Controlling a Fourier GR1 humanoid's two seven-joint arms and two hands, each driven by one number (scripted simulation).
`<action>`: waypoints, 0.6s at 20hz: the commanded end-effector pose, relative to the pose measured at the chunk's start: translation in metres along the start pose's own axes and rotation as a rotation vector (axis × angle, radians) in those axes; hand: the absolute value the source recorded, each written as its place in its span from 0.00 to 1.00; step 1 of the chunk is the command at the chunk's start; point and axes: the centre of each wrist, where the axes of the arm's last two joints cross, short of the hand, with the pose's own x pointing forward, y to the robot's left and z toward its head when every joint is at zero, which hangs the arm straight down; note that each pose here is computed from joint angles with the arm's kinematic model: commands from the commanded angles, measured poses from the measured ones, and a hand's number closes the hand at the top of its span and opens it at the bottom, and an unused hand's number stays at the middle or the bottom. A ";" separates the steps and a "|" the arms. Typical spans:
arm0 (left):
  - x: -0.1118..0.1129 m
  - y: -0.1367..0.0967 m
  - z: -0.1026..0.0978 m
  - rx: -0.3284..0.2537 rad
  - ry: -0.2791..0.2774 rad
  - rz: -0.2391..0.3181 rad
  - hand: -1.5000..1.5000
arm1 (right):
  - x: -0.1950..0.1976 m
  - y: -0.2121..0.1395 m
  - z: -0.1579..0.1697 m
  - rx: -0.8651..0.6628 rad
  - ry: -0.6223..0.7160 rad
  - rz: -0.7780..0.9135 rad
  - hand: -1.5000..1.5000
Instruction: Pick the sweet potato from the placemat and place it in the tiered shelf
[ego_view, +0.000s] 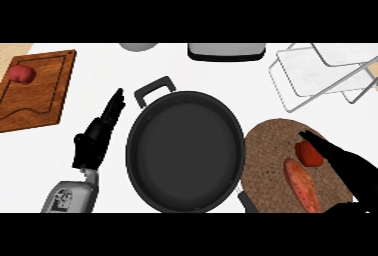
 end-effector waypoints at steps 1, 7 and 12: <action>-0.005 0.019 -0.002 0.002 -0.009 0.002 0.50 | -0.004 0.006 0.005 0.017 0.020 0.020 0.00; -0.012 0.011 0.010 -0.016 -0.002 0.012 0.50 | -0.004 0.034 -0.006 0.016 0.017 0.012 0.00; 0.006 -0.003 0.008 0.007 -0.007 0.009 0.50 | -0.042 0.026 -0.017 0.031 0.010 0.006 0.00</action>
